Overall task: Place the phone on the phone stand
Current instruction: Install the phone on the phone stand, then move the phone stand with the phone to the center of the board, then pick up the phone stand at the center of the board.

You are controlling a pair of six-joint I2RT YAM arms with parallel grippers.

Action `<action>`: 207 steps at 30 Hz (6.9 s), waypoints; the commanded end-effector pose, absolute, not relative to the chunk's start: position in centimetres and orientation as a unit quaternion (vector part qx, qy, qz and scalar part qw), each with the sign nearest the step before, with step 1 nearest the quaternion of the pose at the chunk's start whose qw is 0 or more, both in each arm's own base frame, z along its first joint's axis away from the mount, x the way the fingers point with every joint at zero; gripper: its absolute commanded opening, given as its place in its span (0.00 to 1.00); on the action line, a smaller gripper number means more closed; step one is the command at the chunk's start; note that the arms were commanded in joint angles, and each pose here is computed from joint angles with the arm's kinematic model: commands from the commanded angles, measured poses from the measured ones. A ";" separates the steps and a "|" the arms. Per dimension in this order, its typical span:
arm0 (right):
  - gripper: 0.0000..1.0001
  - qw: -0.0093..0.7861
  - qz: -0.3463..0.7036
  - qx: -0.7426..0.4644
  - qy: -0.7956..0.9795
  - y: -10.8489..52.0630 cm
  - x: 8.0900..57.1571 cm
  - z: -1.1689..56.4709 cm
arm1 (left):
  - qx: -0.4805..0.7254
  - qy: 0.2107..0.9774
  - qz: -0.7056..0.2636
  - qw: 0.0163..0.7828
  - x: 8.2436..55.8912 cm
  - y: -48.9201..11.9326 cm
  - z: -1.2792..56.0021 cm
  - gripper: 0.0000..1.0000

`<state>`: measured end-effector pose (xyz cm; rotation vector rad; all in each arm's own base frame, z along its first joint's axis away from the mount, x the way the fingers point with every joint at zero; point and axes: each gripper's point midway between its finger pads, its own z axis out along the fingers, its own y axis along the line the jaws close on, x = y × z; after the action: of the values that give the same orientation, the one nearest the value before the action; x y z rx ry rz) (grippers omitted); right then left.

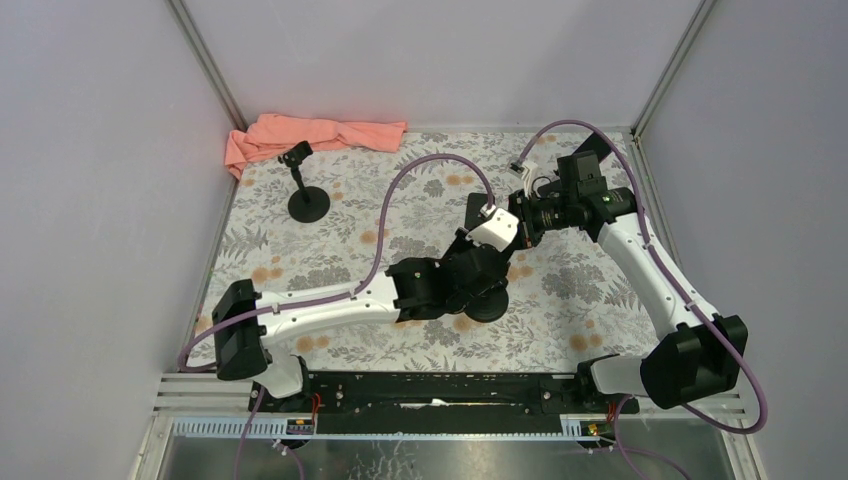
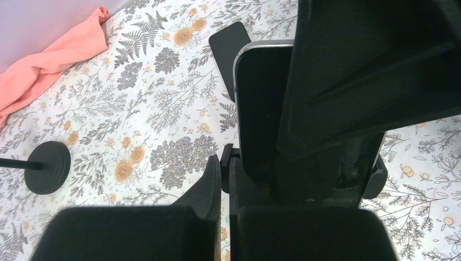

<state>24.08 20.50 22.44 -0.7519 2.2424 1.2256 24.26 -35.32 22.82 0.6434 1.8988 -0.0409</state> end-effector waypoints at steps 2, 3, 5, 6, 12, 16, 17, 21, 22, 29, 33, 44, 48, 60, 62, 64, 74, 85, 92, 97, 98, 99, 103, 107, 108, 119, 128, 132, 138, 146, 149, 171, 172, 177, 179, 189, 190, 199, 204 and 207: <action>0.00 0.258 0.203 -0.213 0.920 12.6 30.9 14.5 | 0.272 0.771 -0.068 0.572 21.4 -37.6 28.4 0.00; 0.00 0.257 0.205 -0.213 0.920 12.6 30.9 14.5 | 0.272 0.771 -0.070 0.572 21.2 -37.9 28.4 0.02; 0.00 0.257 0.205 -0.212 0.920 12.7 31.0 14.6 | 0.271 0.771 -0.072 0.571 20.9 -38.4 28.2 0.04; 0.00 0.258 0.205 -0.212 0.920 12.7 31.0 14.6 | 0.268 0.772 -0.072 0.572 20.8 -38.6 28.2 0.05; 0.00 0.257 0.208 -0.211 0.920 12.8 31.1 14.6 | 0.229 0.778 -0.066 0.581 20.2 -39.5 28.5 0.15; 0.00 0.256 0.209 -0.211 0.920 12.9 31.1 14.5 | 0.208 0.775 -0.064 0.593 19.7 -40.1 29.5 0.32; 0.00 0.257 0.209 -0.211 0.920 12.9 31.1 14.6 | 0.207 0.774 -0.065 0.595 19.6 -40.3 29.6 0.35; 0.00 0.256 0.212 -0.212 0.919 13.0 31.1 14.6 | 0.209 0.773 -0.090 0.593 18.9 -40.9 30.6 0.42; 0.00 0.256 0.214 -0.213 0.918 13.0 31.0 14.6 | 0.209 0.772 -0.097 0.592 18.8 -41.0 30.9 0.42; 0.00 0.266 0.247 -0.224 0.904 14.1 30.3 15.5 | 0.200 0.763 -0.125 0.602 18.3 -38.7 32.1 0.50; 0.00 0.280 0.274 -0.243 0.887 14.9 29.6 16.7 | 0.227 0.740 -0.189 0.605 17.1 -37.6 32.1 0.65; 0.00 0.313 0.345 -0.285 0.838 16.2 27.5 20.7 | 0.203 0.709 -0.376 0.561 15.5 -33.3 21.8 0.74; 0.00 0.311 0.377 -0.298 0.820 16.9 26.4 21.2 | 0.203 0.671 -0.414 0.581 14.8 -32.3 18.1 0.75; 0.00 0.305 0.427 -0.307 0.794 17.4 24.7 21.2 | 0.320 0.624 -0.312 0.641 17.9 -37.0 12.1 0.78; 0.00 0.304 0.429 -0.306 0.794 17.4 24.6 21.1 | 0.306 0.631 -0.312 0.642 19.0 -37.6 11.2 0.75; 0.00 0.305 0.429 -0.306 0.793 17.4 24.5 21.1 | 0.289 0.640 -0.316 0.638 20.0 -38.1 10.4 0.73; 0.00 0.294 0.441 -0.297 0.794 17.5 24.5 20.6 | 0.281 0.655 -0.334 0.617 21.8 -40.0 7.0 0.59; 0.00 0.243 0.483 -0.229 0.810 17.2 25.6 21.5 | 0.209 0.714 -0.375 0.553 21.9 -38.4 1.8 0.45; 0.00 0.216 0.521 -0.181 0.806 17.1 26.4 21.5 | 0.180 0.742 -0.371 0.528 22.6 -37.5 0.0 0.40; 0.00 0.215 0.536 -0.166 0.800 16.9 26.6 21.7 | 0.167 0.750 -0.383 0.514 22.9 -37.3 -0.4 0.41; 0.00 0.219 0.529 -0.165 0.803 16.8 26.7 21.5 | 0.167 0.746 -0.390 0.514 23.0 -37.4 0.0 0.42; 0.00 0.224 0.520 -0.167 0.807 16.6 26.9 21.5 | 0.169 0.741 -0.400 0.512 22.8 -37.7 0.5 0.43; 0.00 0.261 0.486 -0.183 0.814 15.6 27.7 22.5 | 0.164 0.709 -0.443 0.524 22.4 -38.5 5.3 0.58; 0.00 0.307 0.454 -0.177 0.818 13.3 29.2 24.3 | 0.168 0.684 -0.459 0.541 21.5 -37.7 10.6 0.84; 0.00 0.317 0.446 -0.174 0.819 12.6 29.5 24.5 | 0.172 0.682 -0.456 0.545 21.2 -37.3 11.4 0.95; 0.00 0.416 0.342 -0.103 0.837 1.9 34.2 27.1 | 0.195 0.707 -0.409 0.543 18.2 -30.6 15.2 0.99; 0.00 0.436 0.296 -0.052 0.848 -6.9 39.4 26.4 | 0.146 0.708 -0.430 0.541 16.8 -27.2 18.0 0.99; 0.03 0.428 0.311 -0.044 0.848 -8.1 40.8 25.1 | 0.141 0.722 -0.429 0.525 16.6 -27.2 17.8 0.99; 0.30 0.417 0.310 -0.037 0.854 -8.9 41.2 23.9 | 0.142 0.731 -0.435 0.507 16.3 -27.7 18.2 0.99; 0.68 0.424 0.275 -0.032 0.862 -10.5 40.6 24.2 | 0.163 0.725 -0.416 0.524 16.6 -27.5 20.5 0.99; 0.75 0.436 0.246 -0.044 0.864 -11.1 40.4 25.4 | 0.172 0.725 -0.402 0.532 16.9 -27.3 21.5 0.99; 0.99 0.564 0.143 -0.172 0.795 -7.7 36.0 38.3 | 0.157 0.743 -0.285 0.585 23.8 -23.5 27.0 0.99; 0.99 0.567 0.160 -0.182 0.787 -6.6 35.3 38.4 | 0.151 0.743 -0.280 0.588 24.6 -22.9 27.3 0.99; 1.00 0.572 0.248 -0.252 0.740 0.6 30.8 38.1 | 0.112 0.748 -0.266 0.598 28.4 -19.9 28.3 0.99; 1.00 0.559 0.279 -0.282 0.728 4.0 29.1 36.9 | 0.091 0.749 -0.254 0.605 30.1 -18.1 28.6 0.99; 0.99 0.459 0.405 -0.351 0.709 13.7 23.5 26.1 | -0.035 0.746 -0.166 0.644 37.4 -6.5 28.4 0.99; 0.99 0.452 0.413 -0.351 0.709 14.0 23.3 25.3 | -0.041 0.746 -0.155 0.646 37.8 -5.5 28.2 0.99; 1.00 0.437 0.428 -0.349 0.710 14.3 23.0 22.0 | -0.034 0.734 -0.067 0.675 41.1 0.1 26.7 0.99; 1.00 0.440 0.408 -0.349 0.720 13.9 23.1 21.1 | -0.053 0.744 -0.086 0.661 42.0 1.9 24.5 0.95; 1.00 0.438 0.405 -0.348 0.723 13.8 23.2 20.9 | -0.066 0.741 -0.097 0.661 42.0 2.6 23.5 0.92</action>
<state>22.79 13.86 20.47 -0.8246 1.8405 1.0599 41.59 2.42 22.38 -0.1749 1.7617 -0.1764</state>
